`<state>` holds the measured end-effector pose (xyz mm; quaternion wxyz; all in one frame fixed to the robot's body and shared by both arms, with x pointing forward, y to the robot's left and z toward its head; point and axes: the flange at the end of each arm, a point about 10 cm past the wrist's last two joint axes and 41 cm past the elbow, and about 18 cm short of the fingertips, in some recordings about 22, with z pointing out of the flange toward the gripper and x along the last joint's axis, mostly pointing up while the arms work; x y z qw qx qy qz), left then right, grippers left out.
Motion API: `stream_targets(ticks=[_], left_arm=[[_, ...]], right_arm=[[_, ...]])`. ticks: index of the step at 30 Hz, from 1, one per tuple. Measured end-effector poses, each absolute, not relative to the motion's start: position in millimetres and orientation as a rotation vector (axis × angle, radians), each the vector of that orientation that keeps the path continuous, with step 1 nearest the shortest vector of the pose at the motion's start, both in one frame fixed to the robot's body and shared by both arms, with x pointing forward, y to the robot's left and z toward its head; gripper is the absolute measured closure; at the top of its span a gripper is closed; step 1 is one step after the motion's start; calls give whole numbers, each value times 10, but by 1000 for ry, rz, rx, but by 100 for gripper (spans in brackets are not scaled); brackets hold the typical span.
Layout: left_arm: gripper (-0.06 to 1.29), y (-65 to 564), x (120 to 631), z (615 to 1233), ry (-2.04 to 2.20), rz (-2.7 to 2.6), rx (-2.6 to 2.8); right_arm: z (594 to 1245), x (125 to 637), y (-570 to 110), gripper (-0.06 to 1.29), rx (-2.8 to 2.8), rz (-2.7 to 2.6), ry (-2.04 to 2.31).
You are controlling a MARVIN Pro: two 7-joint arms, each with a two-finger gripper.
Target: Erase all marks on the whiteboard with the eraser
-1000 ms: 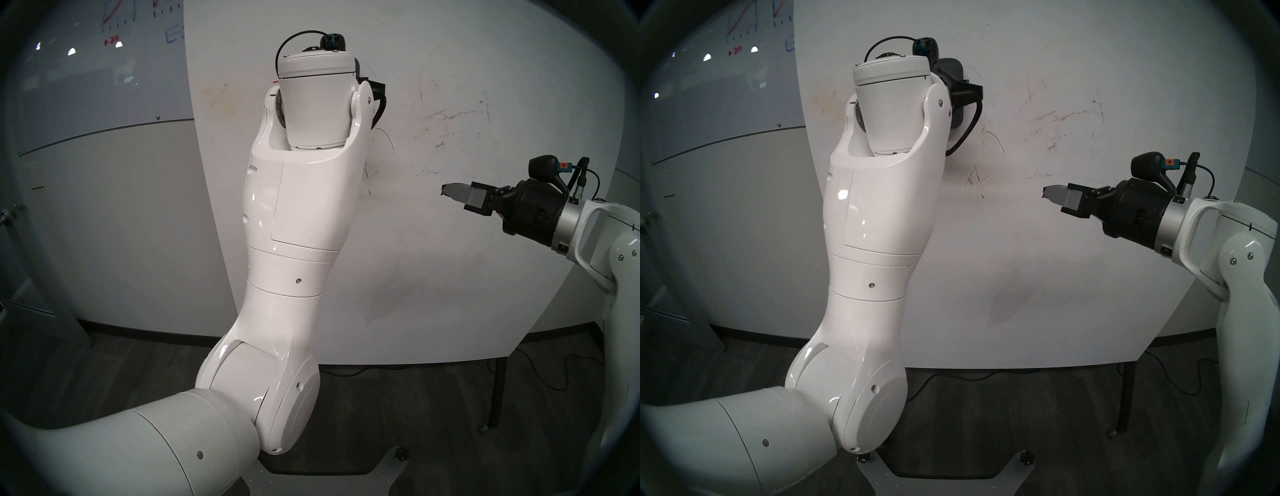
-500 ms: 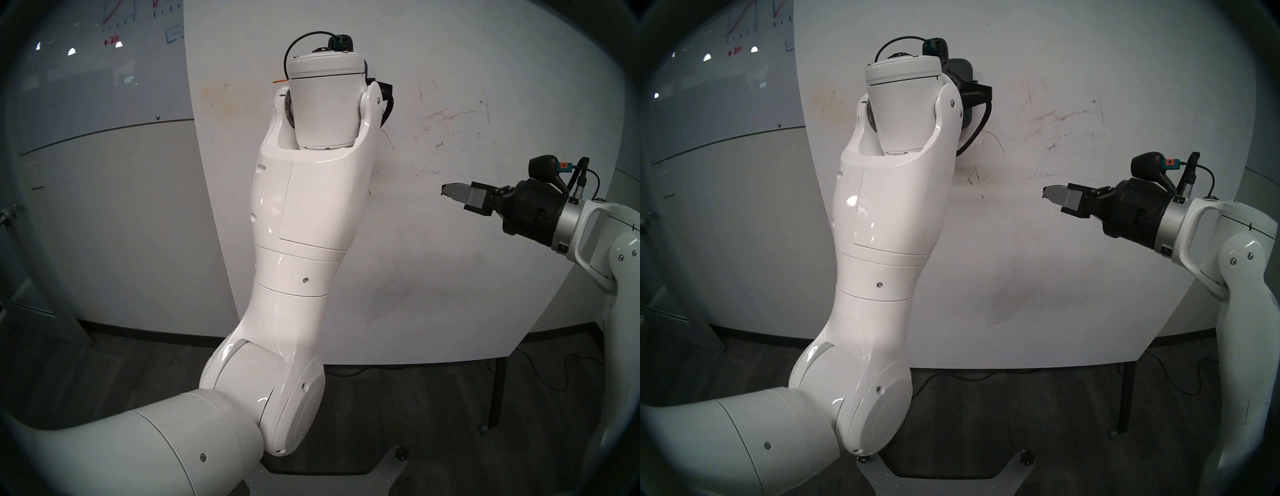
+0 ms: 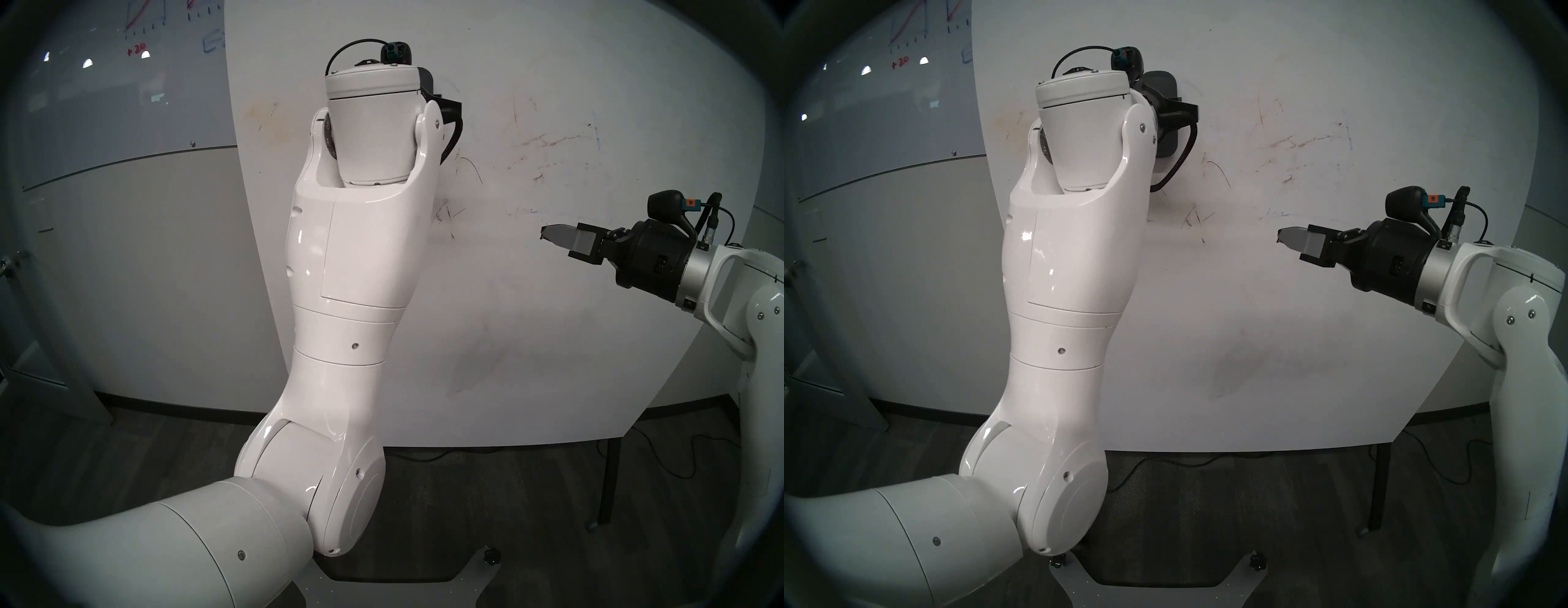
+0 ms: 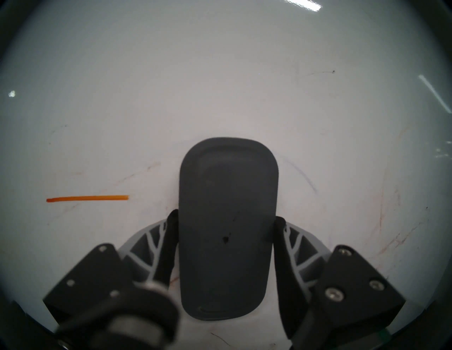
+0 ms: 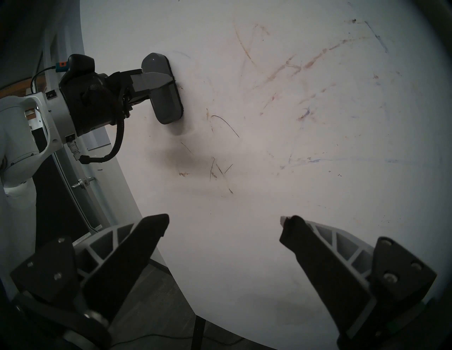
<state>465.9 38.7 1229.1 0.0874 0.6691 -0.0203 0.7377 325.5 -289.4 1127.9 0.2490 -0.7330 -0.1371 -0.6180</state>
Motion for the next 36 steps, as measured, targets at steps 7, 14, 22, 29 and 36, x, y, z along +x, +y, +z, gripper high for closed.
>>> stream_targets(ticks=[7, 14, 22, 29, 36], left_arm=[[59, 572, 4655, 12269, -35, 2207, 2007], [59, 715, 4676, 12256, -19, 2216, 2008], [59, 903, 4704, 12278, 4, 2227, 2000], [59, 1095, 4703, 12300, 36, 2250, 1992], [59, 1302, 4697, 12274, 67, 2272, 1995]], right_arm=[[11279, 3255, -2894, 0, -1997, -1684, -373], [11279, 3255, -2894, 0, -1997, -1683, -374], [11279, 3255, -2894, 0, -1997, -1684, -374], [11279, 3255, -2894, 0, -1997, -1684, -373], [11279, 3255, -2894, 0, -1997, -1683, -373]])
